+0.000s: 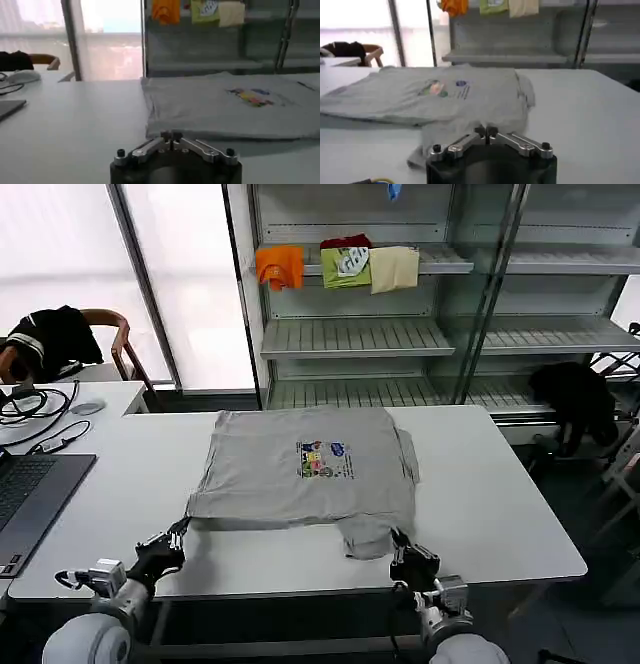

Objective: Fold and organize the clothes.

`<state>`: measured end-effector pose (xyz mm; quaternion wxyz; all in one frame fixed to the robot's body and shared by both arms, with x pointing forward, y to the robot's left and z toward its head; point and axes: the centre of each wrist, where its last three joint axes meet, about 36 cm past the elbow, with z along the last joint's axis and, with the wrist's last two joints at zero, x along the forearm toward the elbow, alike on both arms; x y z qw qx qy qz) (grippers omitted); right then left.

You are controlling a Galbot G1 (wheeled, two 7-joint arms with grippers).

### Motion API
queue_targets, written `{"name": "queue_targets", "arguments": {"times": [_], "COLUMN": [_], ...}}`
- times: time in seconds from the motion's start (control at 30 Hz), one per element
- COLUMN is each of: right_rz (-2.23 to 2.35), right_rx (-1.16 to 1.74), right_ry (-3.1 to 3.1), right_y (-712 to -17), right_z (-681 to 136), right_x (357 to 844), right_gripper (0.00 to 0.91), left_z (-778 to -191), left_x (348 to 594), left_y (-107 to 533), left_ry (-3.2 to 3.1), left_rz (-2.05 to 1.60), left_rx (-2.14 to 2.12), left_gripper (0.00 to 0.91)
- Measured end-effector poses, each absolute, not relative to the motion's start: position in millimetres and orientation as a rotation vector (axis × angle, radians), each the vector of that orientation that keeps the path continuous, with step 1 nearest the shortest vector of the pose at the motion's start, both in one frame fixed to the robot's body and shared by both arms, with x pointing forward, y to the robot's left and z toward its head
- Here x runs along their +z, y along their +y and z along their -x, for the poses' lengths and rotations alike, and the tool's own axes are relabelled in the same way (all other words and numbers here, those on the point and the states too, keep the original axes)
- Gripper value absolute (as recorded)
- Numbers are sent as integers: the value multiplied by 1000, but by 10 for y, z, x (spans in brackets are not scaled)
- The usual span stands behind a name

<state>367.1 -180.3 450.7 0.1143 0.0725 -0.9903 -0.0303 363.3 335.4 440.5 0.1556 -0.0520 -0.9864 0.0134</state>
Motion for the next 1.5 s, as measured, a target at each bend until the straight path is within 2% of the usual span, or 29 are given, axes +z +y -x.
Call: {"name": "queue_targets", "arguments": {"times": [0.2, 0.23, 0.27, 0.57, 0.9, 0.93, 0.97, 1.0, 1.03, 1.07, 1.5], "right_rz": [-197, -197, -198, -202, -205, -204, -204, -204, -205, -206, -223], "right_rx": [-128, -132, -134, -135, -122, -119, -117, -117, -116, -115, -97], "right_ry": [-2951, -2957, -2963, -2985, -2984, -2984, -2983, -2983, -2983, -2982, -2977], "right_y": [-1711, -1700, -1690, -1655, -1698, -1699, -1699, -1699, -1699, -1699, -1694], "right_z": [-4158, -4236, -4319, -4688, -4813, -4822, -4827, -4832, -4834, -4836, -4800], "right_x": [4599, 4617, 4635, 4723, 4758, 4757, 4756, 4756, 4755, 4752, 4708], "right_gripper": [0, 0, 0, 0, 0, 0, 0, 0, 0, 0, 0], "left_z": [-3842, -3893, -3939, -4123, -3726, -3679, -3637, -3590, -3551, -3514, -3291], "left_x": [4458, 4471, 4484, 4572, 4412, 4391, 4374, 4353, 4336, 4319, 4154], "left_y": [3322, 3316, 3310, 3411, 3348, 3332, 3318, 3305, 3289, 3275, 3168], "left_ry": [-2855, -2861, -2866, -2875, -2759, -2749, -2740, -2729, -2721, -2713, -2658], "left_rz": [149, 147, 150, 130, 125, 128, 131, 133, 138, 142, 168], "left_rx": [107, 114, 120, 57, -72, -76, -78, -83, -83, -84, -89], "left_gripper": [10, 524, 907, 907, 907, 877, 736, 504, 232, 30, 0]}}
